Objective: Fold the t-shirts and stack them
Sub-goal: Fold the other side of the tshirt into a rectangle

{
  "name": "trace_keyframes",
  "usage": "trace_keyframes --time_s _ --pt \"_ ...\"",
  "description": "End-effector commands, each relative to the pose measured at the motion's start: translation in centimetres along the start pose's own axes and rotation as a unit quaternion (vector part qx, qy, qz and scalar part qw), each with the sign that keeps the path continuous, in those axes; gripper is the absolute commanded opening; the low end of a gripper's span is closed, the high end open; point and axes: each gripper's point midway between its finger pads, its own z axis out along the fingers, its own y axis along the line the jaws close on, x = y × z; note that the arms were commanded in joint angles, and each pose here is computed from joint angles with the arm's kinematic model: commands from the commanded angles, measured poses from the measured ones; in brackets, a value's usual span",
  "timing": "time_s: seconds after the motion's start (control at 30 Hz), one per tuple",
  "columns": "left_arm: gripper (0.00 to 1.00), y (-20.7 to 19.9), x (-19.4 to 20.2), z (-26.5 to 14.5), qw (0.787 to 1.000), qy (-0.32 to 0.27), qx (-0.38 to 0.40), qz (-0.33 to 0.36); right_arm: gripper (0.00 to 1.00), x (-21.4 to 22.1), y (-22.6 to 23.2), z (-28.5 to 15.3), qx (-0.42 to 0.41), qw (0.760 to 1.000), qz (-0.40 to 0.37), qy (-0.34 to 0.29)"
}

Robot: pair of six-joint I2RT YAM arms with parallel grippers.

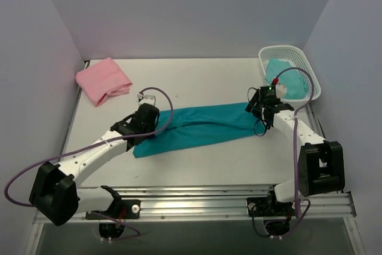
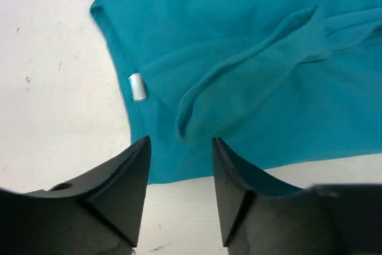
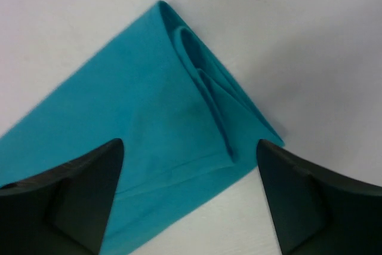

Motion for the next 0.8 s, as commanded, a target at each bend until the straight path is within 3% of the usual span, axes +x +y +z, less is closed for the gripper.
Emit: trace_keyframes --time_s 0.0,0.07,0.1,0.2,0.27,0.43,0.53,0.63,0.67,0.73,0.77 --pt "0.58 3.6 1.1 -0.7 0.988 0.009 -0.153 -0.012 0.99 0.7 -1.9 0.0 0.038 0.999 0.028 -0.017" --pt "0.90 4.5 2.0 -0.8 0.976 0.021 -0.215 0.010 1.00 0.7 -1.9 -0.3 0.036 0.998 0.046 -0.020" --pt "0.94 4.3 1.5 -0.5 0.970 0.011 -0.244 -0.010 1.00 0.3 -1.9 -0.6 0.036 0.998 0.051 -0.027" --pt "0.94 6.0 0.6 -2.2 0.946 -0.008 -0.322 0.019 1.00 -1.3 -1.2 -1.6 0.030 0.997 0.062 -0.046" --pt "0.94 5.5 -0.7 -2.5 0.944 -0.023 -0.327 0.022 1.00 -2.3 -0.9 -2.4 0.027 0.996 0.065 -0.057" --pt "0.94 2.2 -5.0 -2.0 0.975 -0.078 -0.208 -0.008 1.00 -4.3 1.7 -3.5 -0.015 0.996 0.060 -0.069" --pt "0.94 2.3 -6.4 -0.8 0.983 -0.100 -0.150 -0.041 0.98 -4.7 3.8 -3.8 -0.049 0.995 0.047 -0.074" --pt "0.94 4.2 -7.2 1.1 0.981 -0.105 -0.140 -0.086 0.92 -3.7 8.1 -3.7 -0.127 0.990 0.023 -0.049" --pt "0.94 4.0 -7.0 1.6 0.983 -0.101 -0.120 -0.094 0.91 -4.5 10.7 -4.3 -0.165 0.985 0.016 -0.057" --pt "0.94 4.7 -7.7 2.3 0.980 -0.119 -0.108 -0.114 0.90 -0.6 16.1 -4.6 -0.236 0.970 -0.050 0.000" --pt "0.94 4.6 -7.8 2.4 0.981 -0.122 -0.097 -0.117 0.90 -1.0 19.5 -6.1 -0.275 0.959 -0.073 0.003"
